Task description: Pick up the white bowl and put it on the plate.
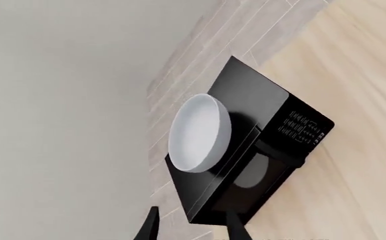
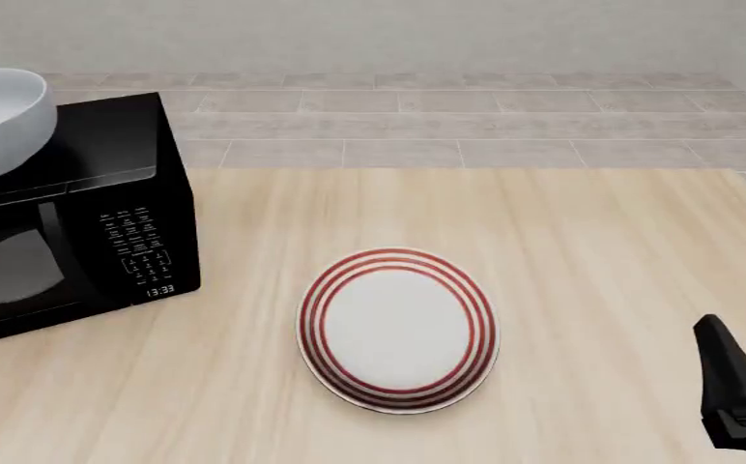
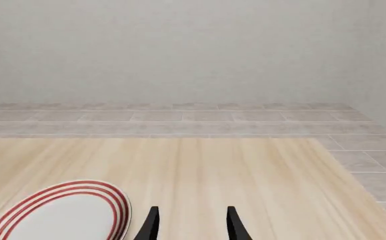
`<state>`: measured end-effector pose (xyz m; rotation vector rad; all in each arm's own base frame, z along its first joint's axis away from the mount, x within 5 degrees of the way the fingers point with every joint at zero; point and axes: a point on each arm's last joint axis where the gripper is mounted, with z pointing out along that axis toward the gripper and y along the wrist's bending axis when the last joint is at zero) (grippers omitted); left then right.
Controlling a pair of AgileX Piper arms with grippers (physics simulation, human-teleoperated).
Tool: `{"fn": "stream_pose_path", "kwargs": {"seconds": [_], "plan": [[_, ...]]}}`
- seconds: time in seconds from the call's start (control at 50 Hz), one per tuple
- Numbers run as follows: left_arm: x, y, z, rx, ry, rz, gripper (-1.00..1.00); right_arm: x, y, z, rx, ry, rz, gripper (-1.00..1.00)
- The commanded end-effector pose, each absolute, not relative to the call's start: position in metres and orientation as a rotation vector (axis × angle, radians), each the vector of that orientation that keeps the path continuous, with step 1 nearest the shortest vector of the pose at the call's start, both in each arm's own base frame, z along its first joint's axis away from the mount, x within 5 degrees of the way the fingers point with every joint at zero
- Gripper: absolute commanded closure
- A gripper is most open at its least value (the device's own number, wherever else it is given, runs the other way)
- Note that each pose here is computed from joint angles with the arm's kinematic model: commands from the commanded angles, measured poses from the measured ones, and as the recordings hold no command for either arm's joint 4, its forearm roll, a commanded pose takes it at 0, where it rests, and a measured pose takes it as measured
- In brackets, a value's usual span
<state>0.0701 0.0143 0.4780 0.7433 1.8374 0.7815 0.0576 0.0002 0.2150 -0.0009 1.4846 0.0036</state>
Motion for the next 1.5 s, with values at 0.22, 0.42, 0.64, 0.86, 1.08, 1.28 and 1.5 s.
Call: {"fn": "stream_pose_path", "kwargs": {"seconds": [0.22, 0.42, 0.64, 0.86, 1.08, 1.28, 1.5], "plan": [[0.119, 0.029, 0.544, 0.708, 1.814, 0.834, -1.0, 0.057, 0.0, 0.215, -0.001, 1.485, 0.0, -1.0], [0.142, 0.024, 0.538, 0.732, 1.783, 0.762, -1.0, 0.057, 0.0, 0.215, -0.001, 1.485, 0.0, -1.0], [0.159, 0.022, 0.514, 0.762, 1.808, 0.72, -1.0, 0.057, 0.0, 0.215, -0.001, 1.485, 0.0, -1.0], [0.173, 0.019, 0.492, 0.781, 1.839, 0.673, -1.0, 0.057, 0.0, 0.215, -0.001, 1.485, 0.0, -1.0], [0.185, 0.023, 0.471, 0.786, 1.875, 0.669, -1.0, 0.057, 0.0, 0.215, -0.001, 1.485, 0.0, -1.0], [0.194, 0.025, 0.454, 0.785, 1.905, 0.656, -1.0, 0.057, 0.0, 0.215, -0.001, 1.485, 0.0, -1.0], [0.206, 0.031, 0.44, 0.768, 1.938, 0.657, -1.0, 0.057, 0.0, 0.215, -0.001, 1.485, 0.0, -1.0]]}}
